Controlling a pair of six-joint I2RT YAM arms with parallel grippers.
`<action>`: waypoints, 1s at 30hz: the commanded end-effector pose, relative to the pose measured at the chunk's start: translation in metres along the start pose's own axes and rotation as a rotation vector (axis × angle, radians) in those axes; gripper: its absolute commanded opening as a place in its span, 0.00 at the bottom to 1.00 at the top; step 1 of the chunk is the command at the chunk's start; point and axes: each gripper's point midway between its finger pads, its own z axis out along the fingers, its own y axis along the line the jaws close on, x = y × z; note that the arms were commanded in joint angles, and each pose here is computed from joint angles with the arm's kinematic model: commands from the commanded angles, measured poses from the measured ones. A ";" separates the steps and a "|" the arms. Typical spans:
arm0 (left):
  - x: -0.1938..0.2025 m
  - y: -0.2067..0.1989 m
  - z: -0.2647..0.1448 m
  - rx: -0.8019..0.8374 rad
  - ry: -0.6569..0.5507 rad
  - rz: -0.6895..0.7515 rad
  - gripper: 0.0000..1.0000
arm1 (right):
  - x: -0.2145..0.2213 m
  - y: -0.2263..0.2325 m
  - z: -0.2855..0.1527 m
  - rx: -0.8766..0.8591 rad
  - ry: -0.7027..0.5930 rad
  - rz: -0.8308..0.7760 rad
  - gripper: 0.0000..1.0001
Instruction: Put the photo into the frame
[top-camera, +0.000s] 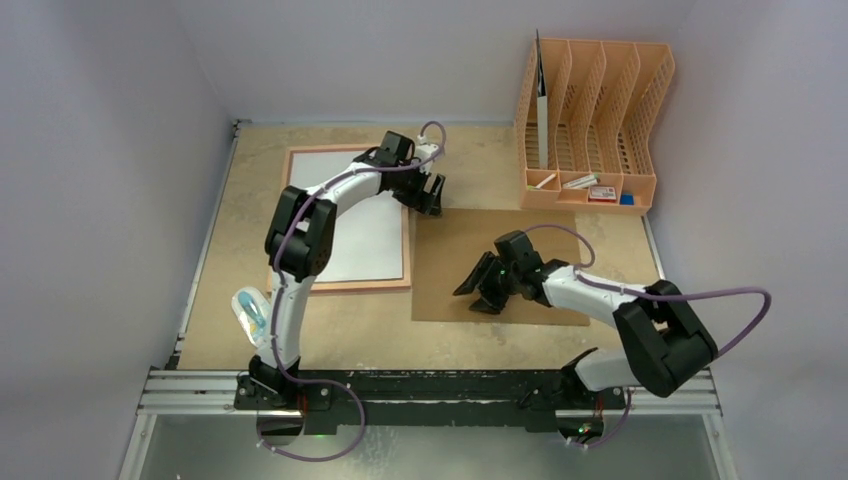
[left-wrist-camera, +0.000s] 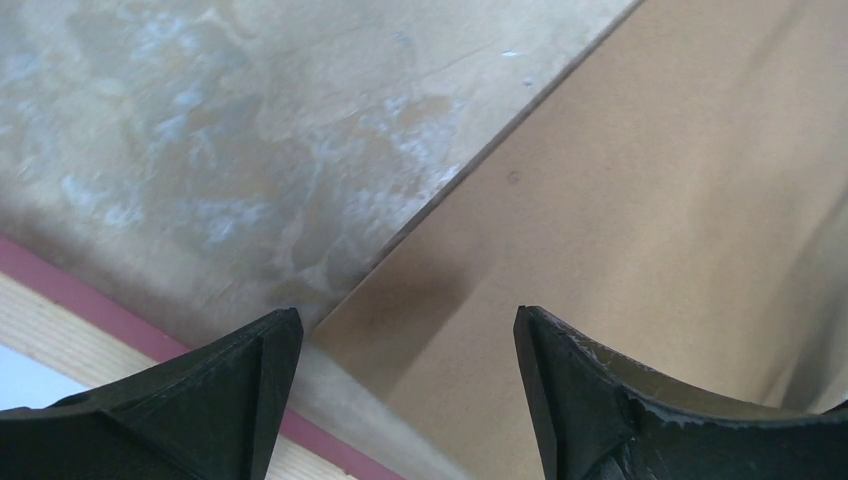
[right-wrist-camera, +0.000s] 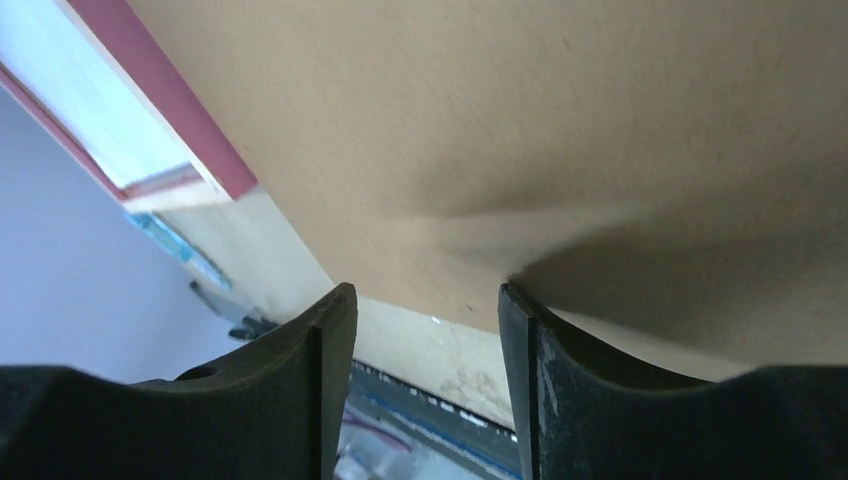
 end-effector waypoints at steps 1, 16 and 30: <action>0.023 0.027 -0.024 -0.178 0.088 -0.127 0.84 | -0.058 0.019 -0.019 0.096 -0.294 -0.119 0.58; 0.046 0.003 -0.050 -0.252 0.041 -0.546 0.90 | -0.234 -0.049 -0.130 0.368 -0.771 -0.176 0.82; 0.091 -0.047 -0.052 -0.222 0.065 -0.662 0.90 | -0.263 -0.134 -0.134 0.520 -0.818 0.031 0.85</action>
